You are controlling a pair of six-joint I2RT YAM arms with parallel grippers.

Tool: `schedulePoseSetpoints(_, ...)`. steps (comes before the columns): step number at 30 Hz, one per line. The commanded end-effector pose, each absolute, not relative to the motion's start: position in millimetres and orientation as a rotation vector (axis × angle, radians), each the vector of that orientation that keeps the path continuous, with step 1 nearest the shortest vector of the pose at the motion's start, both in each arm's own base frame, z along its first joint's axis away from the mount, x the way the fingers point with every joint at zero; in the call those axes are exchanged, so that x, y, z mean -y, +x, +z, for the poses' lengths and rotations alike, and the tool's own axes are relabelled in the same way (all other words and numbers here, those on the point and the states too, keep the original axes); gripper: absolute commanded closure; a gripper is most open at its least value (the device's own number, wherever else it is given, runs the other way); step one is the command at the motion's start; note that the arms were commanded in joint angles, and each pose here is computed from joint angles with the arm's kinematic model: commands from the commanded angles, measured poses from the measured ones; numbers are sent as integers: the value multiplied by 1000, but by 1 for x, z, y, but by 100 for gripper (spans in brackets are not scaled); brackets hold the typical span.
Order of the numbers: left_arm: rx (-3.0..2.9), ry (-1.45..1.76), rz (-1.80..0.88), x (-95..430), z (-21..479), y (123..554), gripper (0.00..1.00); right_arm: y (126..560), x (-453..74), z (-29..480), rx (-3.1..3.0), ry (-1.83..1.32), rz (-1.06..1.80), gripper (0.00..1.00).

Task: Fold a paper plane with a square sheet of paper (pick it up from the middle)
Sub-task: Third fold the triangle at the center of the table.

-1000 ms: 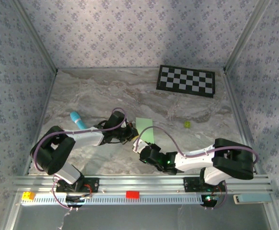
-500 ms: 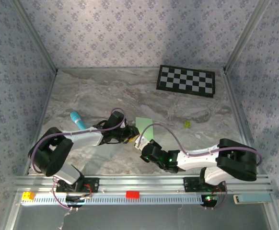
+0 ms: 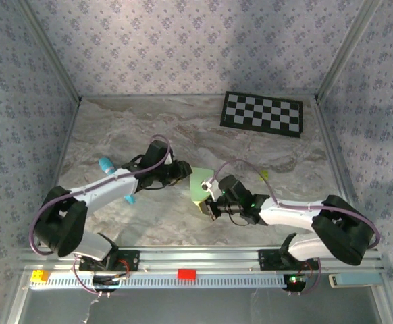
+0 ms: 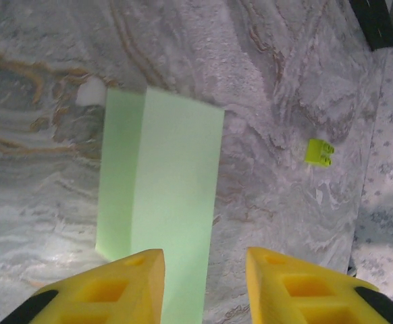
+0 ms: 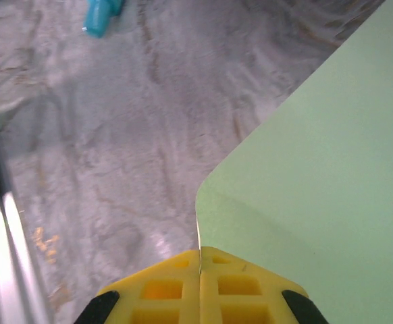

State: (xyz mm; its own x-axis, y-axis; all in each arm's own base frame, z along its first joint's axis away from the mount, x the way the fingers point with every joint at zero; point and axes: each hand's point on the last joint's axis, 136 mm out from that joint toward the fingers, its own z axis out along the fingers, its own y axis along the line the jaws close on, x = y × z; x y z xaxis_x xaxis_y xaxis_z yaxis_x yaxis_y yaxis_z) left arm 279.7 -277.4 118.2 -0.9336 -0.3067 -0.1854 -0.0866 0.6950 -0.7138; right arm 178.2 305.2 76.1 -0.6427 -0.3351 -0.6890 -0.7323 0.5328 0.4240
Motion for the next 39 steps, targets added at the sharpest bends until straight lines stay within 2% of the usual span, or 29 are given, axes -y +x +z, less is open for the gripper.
schedulePoseSetpoints(1,-2653,-197,-1100,290,120,284,69,157,-315,80,-2285,-888,1197,100)
schedulePoseSetpoints(12,-2794,-112,-1139,321,73,293,87,165,-309,69,-2332,-818,1208,100)
schedulePoseSetpoints(26,-2973,-80,-969,317,8,277,94,178,-299,58,-2400,-743,1166,100)
schedulePoseSetpoints(39,-3002,-57,-913,313,-2,275,95,200,-287,42,-2499,-647,1099,100)
